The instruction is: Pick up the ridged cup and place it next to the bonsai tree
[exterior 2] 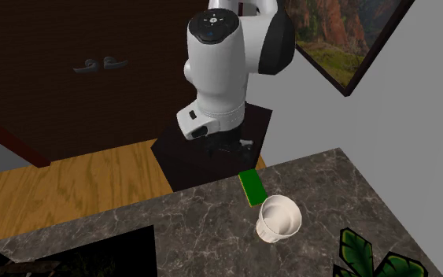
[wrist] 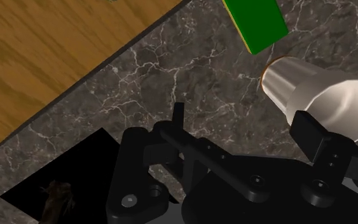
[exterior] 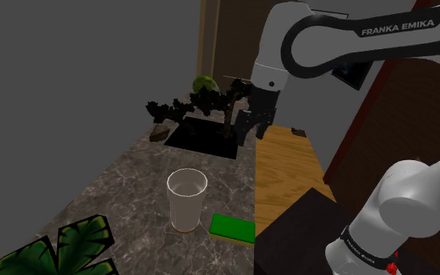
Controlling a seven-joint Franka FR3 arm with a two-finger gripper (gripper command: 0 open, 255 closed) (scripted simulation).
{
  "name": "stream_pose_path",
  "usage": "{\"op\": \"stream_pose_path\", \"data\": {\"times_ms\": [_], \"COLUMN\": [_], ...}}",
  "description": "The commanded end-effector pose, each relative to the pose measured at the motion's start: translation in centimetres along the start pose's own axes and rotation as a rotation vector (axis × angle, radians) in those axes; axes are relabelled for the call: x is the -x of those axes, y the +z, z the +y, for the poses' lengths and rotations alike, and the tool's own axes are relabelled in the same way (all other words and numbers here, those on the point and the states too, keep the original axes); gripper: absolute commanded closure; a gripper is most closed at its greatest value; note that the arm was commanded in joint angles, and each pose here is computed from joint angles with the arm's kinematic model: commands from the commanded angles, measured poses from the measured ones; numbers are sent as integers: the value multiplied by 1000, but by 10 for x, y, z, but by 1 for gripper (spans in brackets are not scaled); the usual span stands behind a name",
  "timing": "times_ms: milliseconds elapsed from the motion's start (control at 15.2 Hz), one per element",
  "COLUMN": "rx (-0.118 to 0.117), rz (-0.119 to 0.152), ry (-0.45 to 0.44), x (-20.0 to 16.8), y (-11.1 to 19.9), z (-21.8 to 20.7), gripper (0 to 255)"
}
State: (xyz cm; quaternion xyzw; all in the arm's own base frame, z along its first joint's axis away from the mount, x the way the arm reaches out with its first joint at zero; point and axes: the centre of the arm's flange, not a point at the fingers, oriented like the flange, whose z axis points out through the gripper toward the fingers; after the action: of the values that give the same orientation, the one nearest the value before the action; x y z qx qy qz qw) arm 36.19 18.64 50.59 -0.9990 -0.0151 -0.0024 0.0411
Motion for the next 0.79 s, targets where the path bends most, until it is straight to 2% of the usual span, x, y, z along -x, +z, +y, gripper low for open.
{"op": "stream_pose_path", "data": {"times_ms": [0, 726], "rx": [2, 17], "rz": [3, 12], "ry": [-12, -75], "x": [-11, -55], "y": [16, 101], "z": [-18, -126], "gripper": [0, 0]}}
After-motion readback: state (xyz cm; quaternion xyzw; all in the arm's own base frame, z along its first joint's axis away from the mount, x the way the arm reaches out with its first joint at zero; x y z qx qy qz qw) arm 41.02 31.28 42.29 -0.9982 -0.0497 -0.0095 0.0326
